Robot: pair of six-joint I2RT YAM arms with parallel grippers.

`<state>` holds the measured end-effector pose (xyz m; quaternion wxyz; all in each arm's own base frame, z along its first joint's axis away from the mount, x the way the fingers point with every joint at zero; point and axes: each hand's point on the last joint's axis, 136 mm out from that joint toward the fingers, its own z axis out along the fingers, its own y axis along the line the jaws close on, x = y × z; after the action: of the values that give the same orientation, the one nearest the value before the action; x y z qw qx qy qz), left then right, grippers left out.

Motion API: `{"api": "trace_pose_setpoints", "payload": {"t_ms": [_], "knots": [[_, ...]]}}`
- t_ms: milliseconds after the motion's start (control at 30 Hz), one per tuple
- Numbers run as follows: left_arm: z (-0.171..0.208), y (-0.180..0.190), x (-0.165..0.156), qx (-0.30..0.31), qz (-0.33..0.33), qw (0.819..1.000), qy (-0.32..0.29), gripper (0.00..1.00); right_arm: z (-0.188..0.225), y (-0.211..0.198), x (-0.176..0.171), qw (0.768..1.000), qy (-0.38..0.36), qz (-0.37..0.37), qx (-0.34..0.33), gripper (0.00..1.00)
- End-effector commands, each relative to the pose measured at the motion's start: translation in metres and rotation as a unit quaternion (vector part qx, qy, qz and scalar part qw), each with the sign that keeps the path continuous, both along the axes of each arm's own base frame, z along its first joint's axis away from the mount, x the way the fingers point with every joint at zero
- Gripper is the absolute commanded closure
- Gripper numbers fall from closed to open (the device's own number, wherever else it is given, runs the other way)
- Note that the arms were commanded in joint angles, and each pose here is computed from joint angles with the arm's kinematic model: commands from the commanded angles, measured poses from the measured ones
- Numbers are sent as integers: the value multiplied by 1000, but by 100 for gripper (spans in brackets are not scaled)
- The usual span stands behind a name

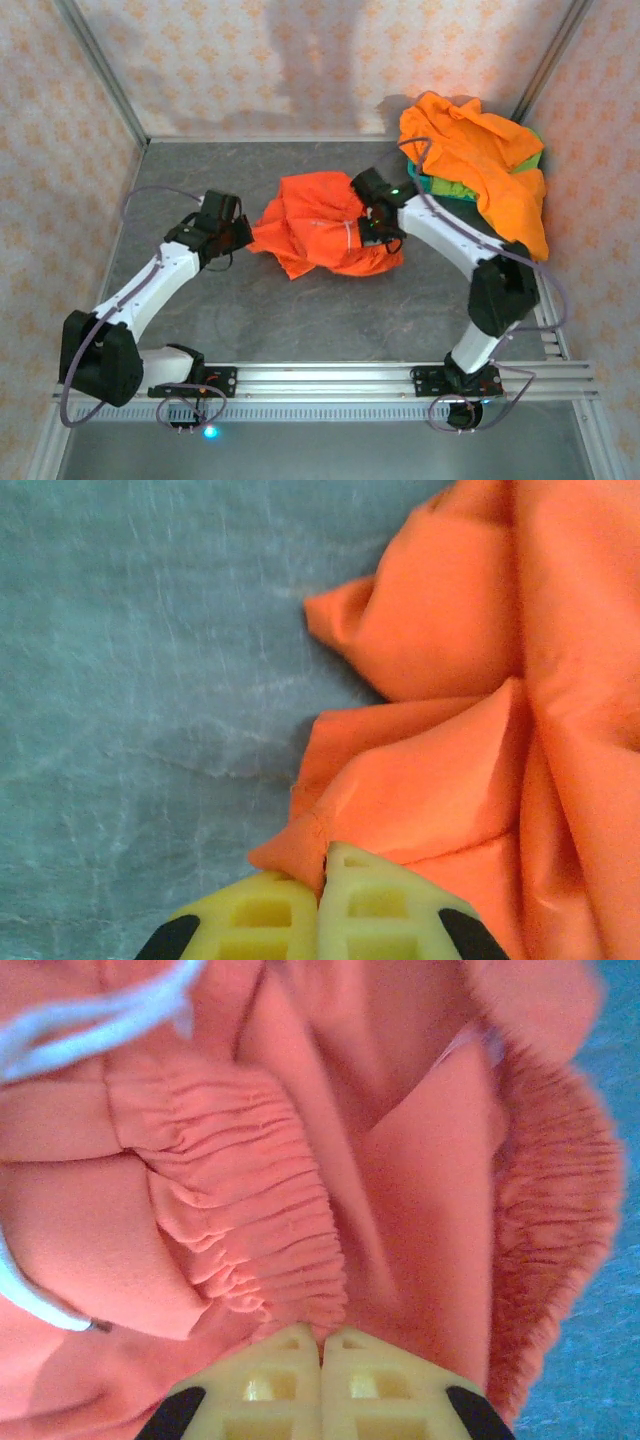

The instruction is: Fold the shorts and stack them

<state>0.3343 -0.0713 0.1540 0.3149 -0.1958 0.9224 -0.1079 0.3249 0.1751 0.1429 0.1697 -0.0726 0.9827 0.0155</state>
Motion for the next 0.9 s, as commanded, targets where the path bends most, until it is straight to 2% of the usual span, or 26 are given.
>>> {"api": "trace_pose_setpoints", "payload": {"t_ms": [0, 167, 367, 500, 667, 867], "knots": [[47, 30, 7, 55, 16, 997, -43, 100, 65, -7, 21, 993, -90, -30, 75, 100], [102, 59, 13, 67, 34, 993, -87, 100, 114, -35, 32, 974, -155, -72, 147, 100], [145, 77, 9, 95, 31, 987, -125, 100, 144, -59, 32, 951, -207, -106, 205, 100], [140, 87, 6, 104, 37, 987, -118, 100, 140, -73, 30, 945, -220, -128, 205, 100], [117, 86, 13, 74, 36, 992, -96, 100, 133, -76, 33, 945, -213, -137, 207, 100], [125, 91, 52, 44, 45, 992, -107, 100, 161, -65, 69, 929, -255, -131, 236, 100]]}}
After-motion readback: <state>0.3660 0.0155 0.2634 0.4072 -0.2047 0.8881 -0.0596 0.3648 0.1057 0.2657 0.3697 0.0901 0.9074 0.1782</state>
